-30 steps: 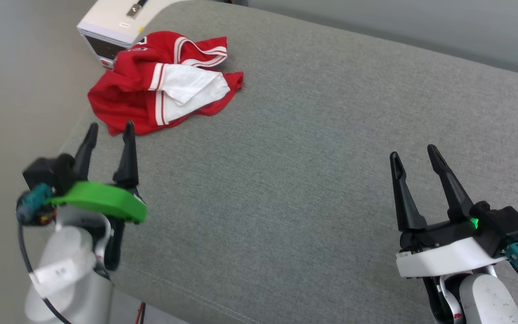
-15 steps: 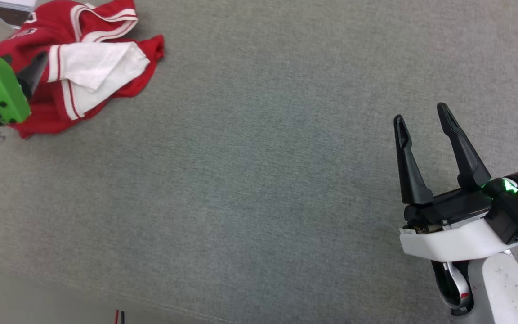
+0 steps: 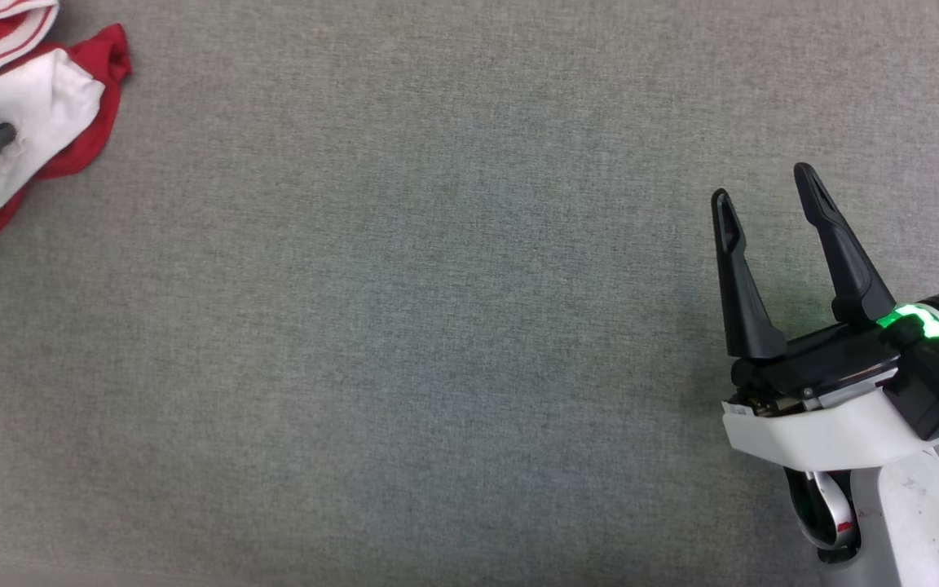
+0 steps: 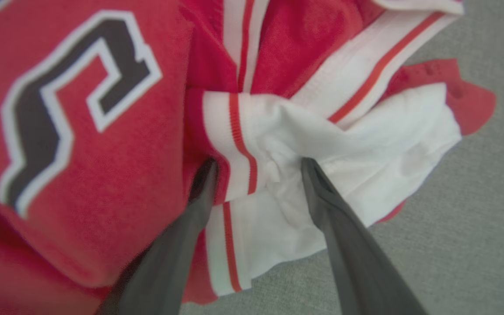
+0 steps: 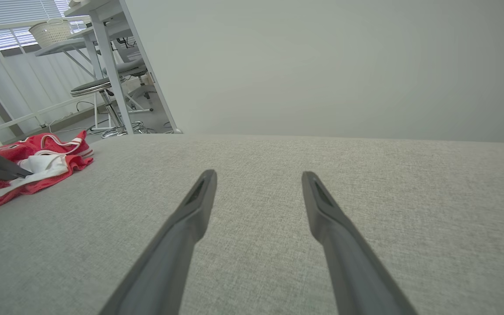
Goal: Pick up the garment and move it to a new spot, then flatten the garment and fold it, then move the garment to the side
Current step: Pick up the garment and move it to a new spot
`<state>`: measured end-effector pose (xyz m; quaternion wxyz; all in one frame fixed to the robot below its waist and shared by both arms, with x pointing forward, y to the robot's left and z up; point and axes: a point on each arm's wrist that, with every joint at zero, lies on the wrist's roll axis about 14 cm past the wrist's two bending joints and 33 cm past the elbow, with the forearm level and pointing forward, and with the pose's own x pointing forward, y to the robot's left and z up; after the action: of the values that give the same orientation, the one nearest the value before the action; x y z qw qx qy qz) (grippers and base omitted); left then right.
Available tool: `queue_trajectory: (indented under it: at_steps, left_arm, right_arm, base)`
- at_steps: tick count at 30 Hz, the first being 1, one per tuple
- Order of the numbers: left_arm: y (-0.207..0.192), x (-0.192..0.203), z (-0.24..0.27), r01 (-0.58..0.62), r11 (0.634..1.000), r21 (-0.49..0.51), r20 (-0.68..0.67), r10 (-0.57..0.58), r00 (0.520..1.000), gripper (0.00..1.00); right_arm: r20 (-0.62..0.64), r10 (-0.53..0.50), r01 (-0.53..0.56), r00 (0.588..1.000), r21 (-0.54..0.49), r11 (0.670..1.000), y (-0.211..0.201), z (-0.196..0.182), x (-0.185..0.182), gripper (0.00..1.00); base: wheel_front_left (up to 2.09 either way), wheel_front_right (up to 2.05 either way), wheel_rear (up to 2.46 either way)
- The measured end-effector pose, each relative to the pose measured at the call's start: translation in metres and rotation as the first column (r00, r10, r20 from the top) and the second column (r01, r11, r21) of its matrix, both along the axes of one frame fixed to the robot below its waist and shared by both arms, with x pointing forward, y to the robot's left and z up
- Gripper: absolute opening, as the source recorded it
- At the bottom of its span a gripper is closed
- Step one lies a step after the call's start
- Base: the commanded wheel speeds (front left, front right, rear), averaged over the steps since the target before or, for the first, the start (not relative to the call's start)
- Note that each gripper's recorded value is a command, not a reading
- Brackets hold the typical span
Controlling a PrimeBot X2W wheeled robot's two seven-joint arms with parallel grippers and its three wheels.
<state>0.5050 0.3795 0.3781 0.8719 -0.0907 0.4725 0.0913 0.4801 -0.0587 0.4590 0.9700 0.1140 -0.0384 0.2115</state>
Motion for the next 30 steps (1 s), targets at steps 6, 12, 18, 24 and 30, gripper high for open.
queue_trajectory:
  at_steps: [6, 12, 18, 24, 30]
  left_arm:
    - [-0.001, 0.007, -0.02, -0.014, 1.0, -0.028, -0.057, 0.012, 0.998, 0.07]
    - [-0.008, 0.007, -0.018, -0.013, 0.998, -0.066, -0.072, 0.008, 0.997, 0.0]
    - [-0.014, 0.009, 0.0, 0.01, 0.998, -0.059, 0.016, -0.009, 1.0, 0.0]
    - [-0.025, 0.018, 0.046, 0.07, 0.997, -0.031, 0.184, -0.063, 0.981, 0.0]
    - [-0.05, 0.035, 0.127, 0.191, 0.976, 0.104, 0.444, -0.217, 0.869, 0.0]
  right_arm:
    - [-0.018, -0.035, 0.035, 0.999, -0.033, 0.999, -0.014, -0.01, 0.003, 1.0]
    - [-0.01, -0.038, 0.038, 0.999, -0.043, 0.998, -0.015, -0.008, 0.003, 1.0]
    - [0.004, -0.031, 0.031, 1.0, -0.045, 0.999, -0.012, 0.002, -0.001, 1.0]
    - [0.031, -0.051, 0.052, 0.998, -0.044, 0.998, -0.016, 0.021, -0.006, 1.0]
    - [0.075, -0.073, 0.073, 0.994, -0.004, 0.997, -0.02, 0.05, -0.019, 1.0]
  base:
    - [0.0, 0.0, 0.0]
    - [0.0, 0.0, 0.0]
    - [0.0, 0.0, 0.0]
    - [0.0, 0.0, 0.0]
    - [0.0, 0.0, 0.0]
